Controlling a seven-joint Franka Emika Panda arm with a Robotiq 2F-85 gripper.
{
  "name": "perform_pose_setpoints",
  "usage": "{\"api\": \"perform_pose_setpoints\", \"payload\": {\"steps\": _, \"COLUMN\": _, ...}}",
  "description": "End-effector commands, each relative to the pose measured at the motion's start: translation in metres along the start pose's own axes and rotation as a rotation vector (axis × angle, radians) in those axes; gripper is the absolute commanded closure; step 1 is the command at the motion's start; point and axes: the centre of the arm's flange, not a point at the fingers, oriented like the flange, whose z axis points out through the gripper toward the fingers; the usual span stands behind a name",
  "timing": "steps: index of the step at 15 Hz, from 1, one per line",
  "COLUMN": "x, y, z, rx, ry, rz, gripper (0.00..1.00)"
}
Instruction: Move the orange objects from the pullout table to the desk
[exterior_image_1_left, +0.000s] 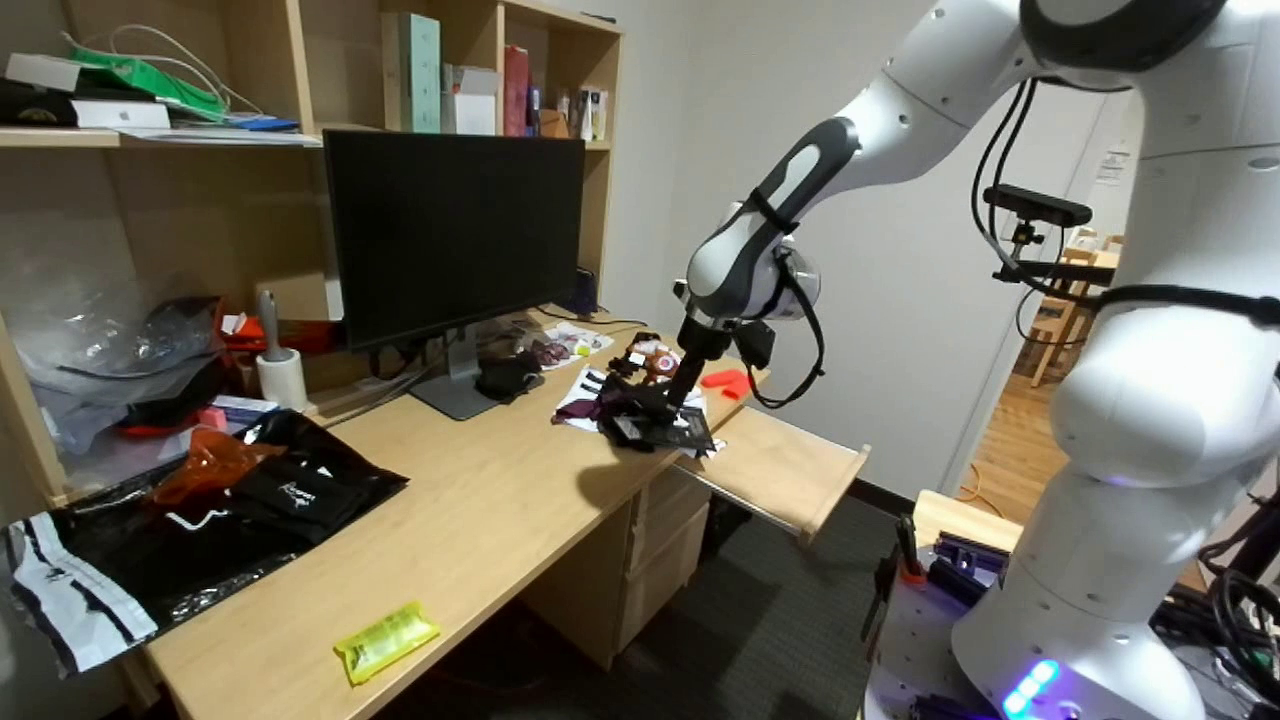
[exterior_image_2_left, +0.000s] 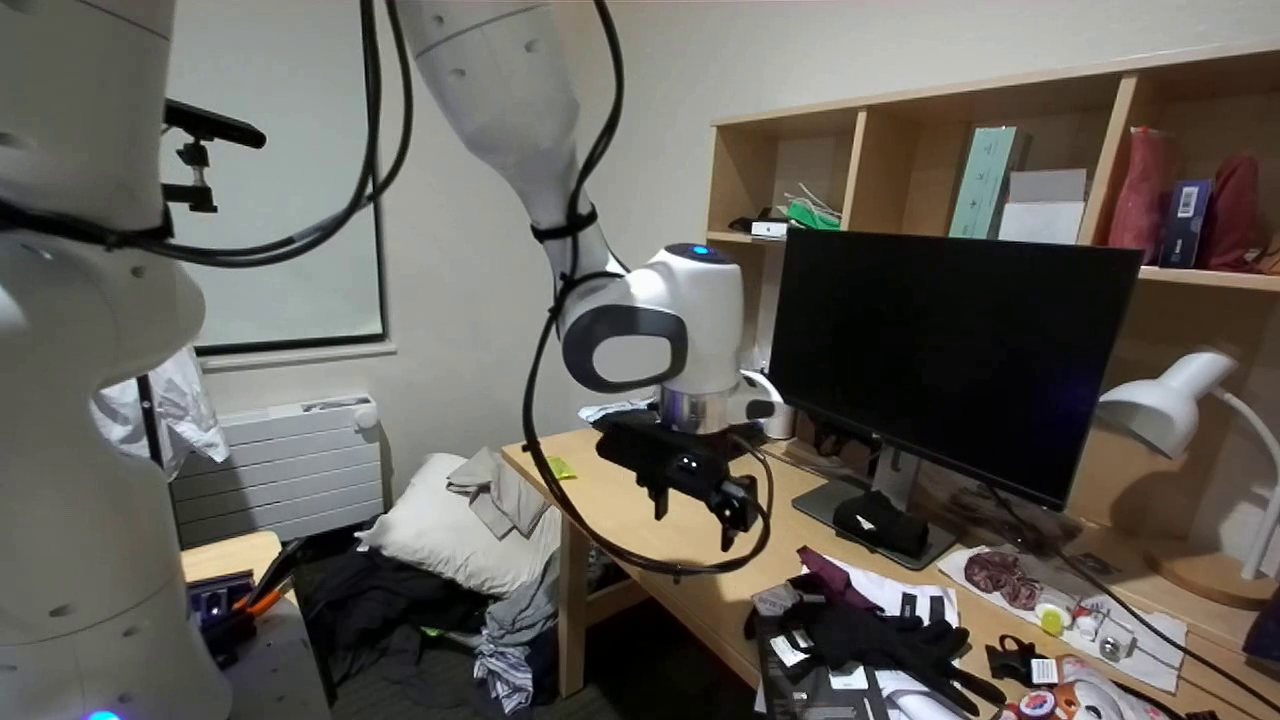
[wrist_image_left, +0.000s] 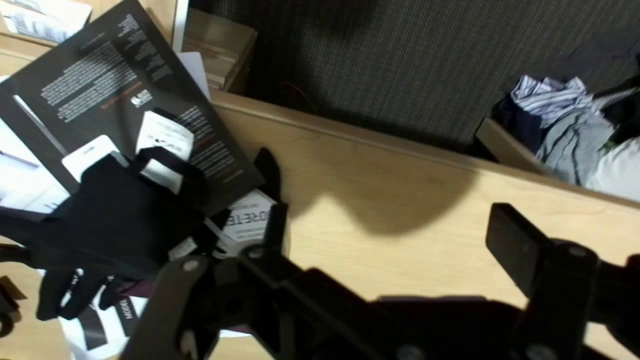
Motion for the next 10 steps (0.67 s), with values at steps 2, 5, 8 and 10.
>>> {"api": "perform_pose_setpoints", "payload": {"steps": 2, "x": -0.028, "y": -0.074, "z": -0.066, "rx": -0.020, "ry": 0.005, "rz": -0.110, "gripper": 0.00}}
{"api": "perform_pose_setpoints", "payload": {"steps": 5, "x": -0.025, "y": -0.096, "z": -0.079, "rx": -0.038, "ry": 0.040, "rz": -0.057, "gripper": 0.00}}
{"api": "perform_pose_setpoints", "payload": {"steps": 8, "x": -0.017, "y": -0.092, "z": -0.071, "rx": -0.031, "ry": 0.045, "rz": -0.081, "gripper": 0.00}}
{"api": "perform_pose_setpoints", "payload": {"steps": 10, "x": -0.019, "y": -0.092, "z": -0.073, "rx": -0.033, "ry": 0.047, "rz": -0.074, "gripper": 0.00}}
